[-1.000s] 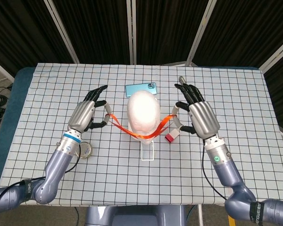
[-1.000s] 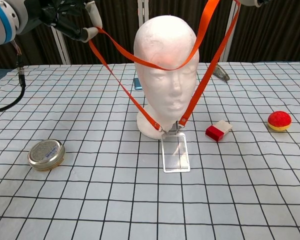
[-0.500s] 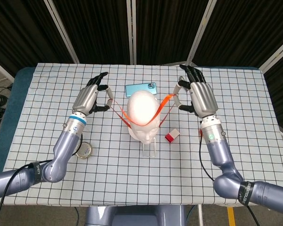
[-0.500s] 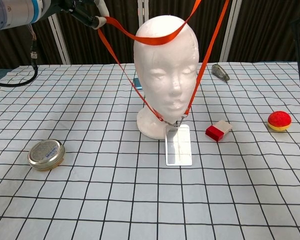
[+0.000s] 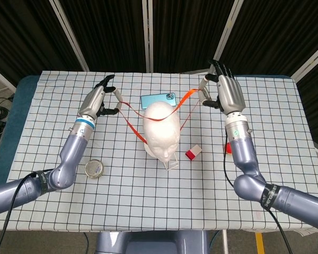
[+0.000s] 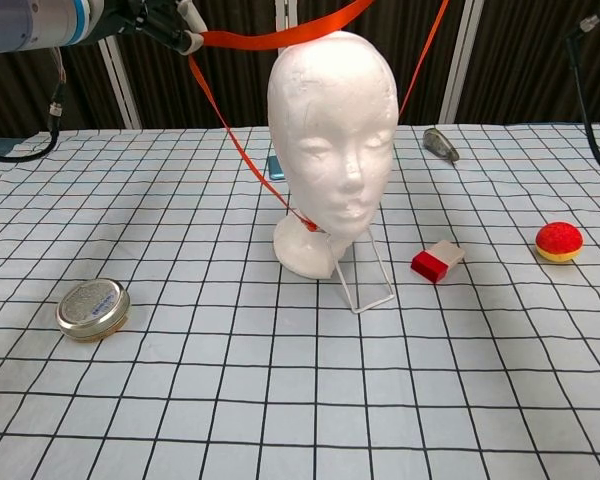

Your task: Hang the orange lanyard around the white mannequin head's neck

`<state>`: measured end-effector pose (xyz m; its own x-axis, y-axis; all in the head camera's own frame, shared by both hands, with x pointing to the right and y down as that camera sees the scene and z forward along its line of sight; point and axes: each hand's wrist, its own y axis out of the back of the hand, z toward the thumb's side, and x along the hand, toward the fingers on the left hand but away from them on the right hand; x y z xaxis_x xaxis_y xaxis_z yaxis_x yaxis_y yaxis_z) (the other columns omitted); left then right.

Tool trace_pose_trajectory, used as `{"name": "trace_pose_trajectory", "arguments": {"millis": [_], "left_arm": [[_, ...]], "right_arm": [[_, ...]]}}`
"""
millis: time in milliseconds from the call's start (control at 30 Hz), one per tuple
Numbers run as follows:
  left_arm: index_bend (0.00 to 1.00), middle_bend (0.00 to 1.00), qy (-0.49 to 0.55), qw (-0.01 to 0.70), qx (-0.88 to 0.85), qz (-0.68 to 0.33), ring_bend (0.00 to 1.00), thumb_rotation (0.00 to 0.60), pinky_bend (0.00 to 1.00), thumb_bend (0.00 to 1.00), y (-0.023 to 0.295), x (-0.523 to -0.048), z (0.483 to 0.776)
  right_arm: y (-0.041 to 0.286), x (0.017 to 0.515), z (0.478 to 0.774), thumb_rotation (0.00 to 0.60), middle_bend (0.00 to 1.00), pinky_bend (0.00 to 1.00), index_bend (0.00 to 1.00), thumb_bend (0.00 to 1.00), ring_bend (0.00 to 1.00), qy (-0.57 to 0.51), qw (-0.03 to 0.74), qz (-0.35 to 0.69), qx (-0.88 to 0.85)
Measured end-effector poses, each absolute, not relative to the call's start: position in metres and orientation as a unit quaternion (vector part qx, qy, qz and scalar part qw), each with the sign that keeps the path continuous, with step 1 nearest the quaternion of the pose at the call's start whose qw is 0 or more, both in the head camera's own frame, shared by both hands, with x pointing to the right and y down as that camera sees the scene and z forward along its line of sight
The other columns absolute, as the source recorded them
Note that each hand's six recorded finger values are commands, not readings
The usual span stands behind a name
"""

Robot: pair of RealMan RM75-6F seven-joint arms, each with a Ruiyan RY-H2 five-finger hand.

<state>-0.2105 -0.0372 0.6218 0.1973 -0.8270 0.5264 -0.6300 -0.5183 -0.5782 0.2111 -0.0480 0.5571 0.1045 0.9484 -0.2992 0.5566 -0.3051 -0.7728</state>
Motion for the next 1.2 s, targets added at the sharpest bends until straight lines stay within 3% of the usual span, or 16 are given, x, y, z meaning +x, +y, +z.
{"name": "trace_pose_trajectory", "arguments": {"millis": [133,233,300,367,400,500,833,1033,1200], "left_arm": [[0.62,0.0,0.477,0.106,-0.758,-0.431,0.0,0.6,0.0,0.57,-0.041,-0.215,0.632],[0.43,0.0,0.475,0.108,-0.754,-0.441,0.0,0.6,0.0,0.55,-0.044,-0.218,0.639],[0.11,0.0,0.474,0.105,-0.753,-0.445,0.0,0.6,0.0,0.38,-0.045,-0.219,0.645],[0.0,0.0,0.472,0.103,-0.753,-0.447,0.0,0.6,0.0,0.12,-0.046,-0.22,0.649],[0.0,0.0,0.469,0.101,-0.754,-0.449,0.0,0.6,0.0,0.04,-0.046,-0.22,0.652],[0.0,0.0,0.457,0.096,-0.758,-0.456,0.0,0.6,0.0,0.0,-0.042,-0.22,0.659],[0.0,0.0,0.459,0.11,-0.749,-0.465,0.0,0.6,0.0,0.0,-0.043,-0.231,0.662],[0.0,0.0,0.447,0.154,-0.745,-0.471,0.0,0.6,0.0,0.0,-0.036,-0.25,0.652],[0.0,0.0,0.428,0.222,-0.726,-0.491,0.0,0.6,0.0,0.0,-0.011,-0.29,0.635]], "right_arm": [[-0.055,0.214,0.572,0.6,0.09,0.0,0.78,0.44,0.0,-0.532,0.25,0.423,-0.69],[-0.059,0.216,0.583,0.6,0.09,0.0,0.72,0.43,0.0,-0.531,0.25,0.436,-0.682],[-0.062,0.219,0.59,0.6,0.06,0.0,0.5,0.38,0.0,-0.529,0.249,0.445,-0.678],[-0.064,0.222,0.596,0.6,0.02,0.0,0.27,0.28,0.0,-0.527,0.249,0.452,-0.675],[-0.064,0.223,0.6,0.6,0.0,0.0,0.18,0.23,0.0,-0.524,0.249,0.457,-0.675],[-0.063,0.226,0.609,0.6,0.0,0.0,0.09,0.19,0.0,-0.513,0.246,0.468,-0.677],[-0.061,0.247,0.613,0.6,0.0,0.0,0.08,0.21,0.0,-0.505,0.271,0.481,-0.663],[-0.049,0.263,0.601,0.6,0.0,0.0,0.08,0.36,0.0,-0.491,0.298,0.482,-0.662],[-0.012,0.293,0.59,0.6,0.0,0.0,0.11,0.54,0.0,-0.452,0.331,0.492,-0.666]]}}
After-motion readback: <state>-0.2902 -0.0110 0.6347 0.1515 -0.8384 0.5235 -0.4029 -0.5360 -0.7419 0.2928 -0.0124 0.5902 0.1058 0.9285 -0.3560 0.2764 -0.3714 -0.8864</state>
